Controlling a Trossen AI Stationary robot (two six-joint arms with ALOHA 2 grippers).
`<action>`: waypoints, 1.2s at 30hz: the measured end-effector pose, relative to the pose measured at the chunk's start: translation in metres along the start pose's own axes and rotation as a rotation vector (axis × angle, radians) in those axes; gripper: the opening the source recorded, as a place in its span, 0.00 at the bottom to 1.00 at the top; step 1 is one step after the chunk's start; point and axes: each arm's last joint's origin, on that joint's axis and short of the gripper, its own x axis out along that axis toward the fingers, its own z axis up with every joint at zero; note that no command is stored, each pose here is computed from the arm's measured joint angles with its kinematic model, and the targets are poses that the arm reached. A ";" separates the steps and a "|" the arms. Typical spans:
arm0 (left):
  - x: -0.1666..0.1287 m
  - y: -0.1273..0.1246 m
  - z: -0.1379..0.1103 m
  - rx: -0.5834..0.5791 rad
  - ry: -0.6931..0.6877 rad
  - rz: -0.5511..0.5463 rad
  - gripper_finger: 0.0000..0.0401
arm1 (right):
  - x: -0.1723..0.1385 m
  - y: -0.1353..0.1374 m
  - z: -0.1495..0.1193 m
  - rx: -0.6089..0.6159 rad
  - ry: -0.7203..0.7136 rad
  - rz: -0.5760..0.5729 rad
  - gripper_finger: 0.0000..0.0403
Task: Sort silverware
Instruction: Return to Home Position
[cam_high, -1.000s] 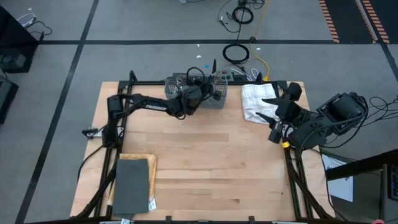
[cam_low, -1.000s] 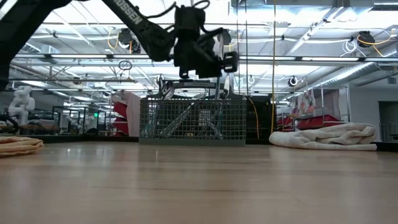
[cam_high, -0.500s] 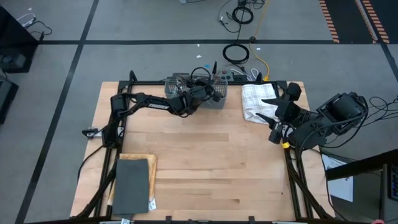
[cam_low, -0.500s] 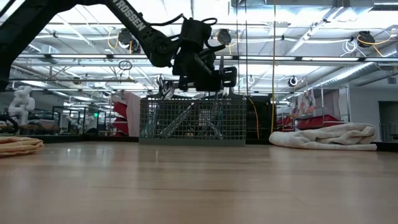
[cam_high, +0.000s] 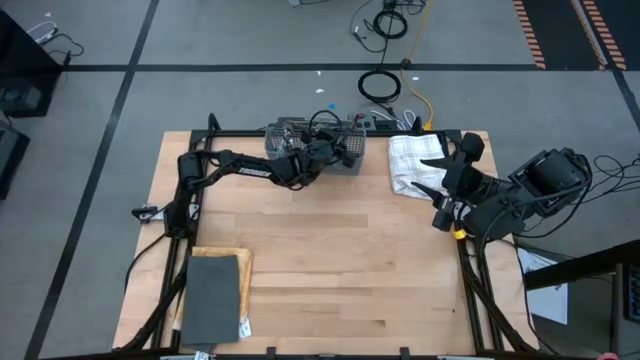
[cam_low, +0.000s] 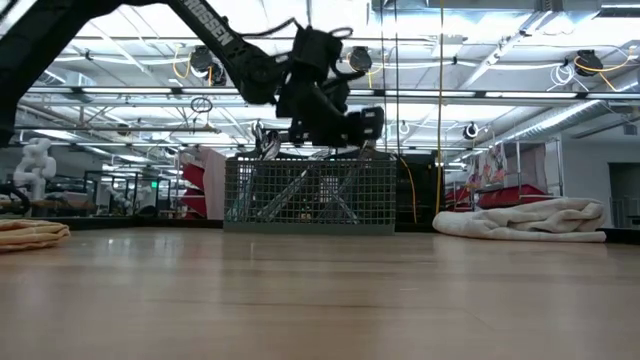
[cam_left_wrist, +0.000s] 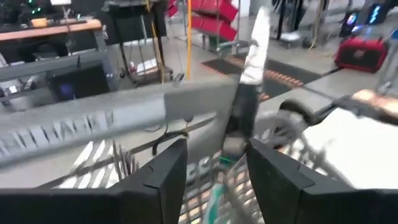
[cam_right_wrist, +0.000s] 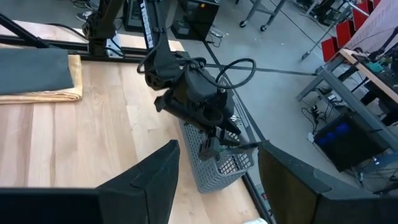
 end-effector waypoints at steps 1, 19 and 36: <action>-0.004 -0.002 0.005 -0.007 -0.010 -0.009 0.43 | 0.000 0.000 0.000 -0.009 0.000 0.001 0.50; -0.225 0.077 0.190 -0.061 -0.043 -0.794 0.43 | -0.043 -0.076 -0.062 0.053 -0.108 0.183 0.50; -0.367 0.258 0.146 -0.265 -0.342 -0.821 0.43 | -0.017 -0.124 -0.186 0.504 -0.225 0.356 0.50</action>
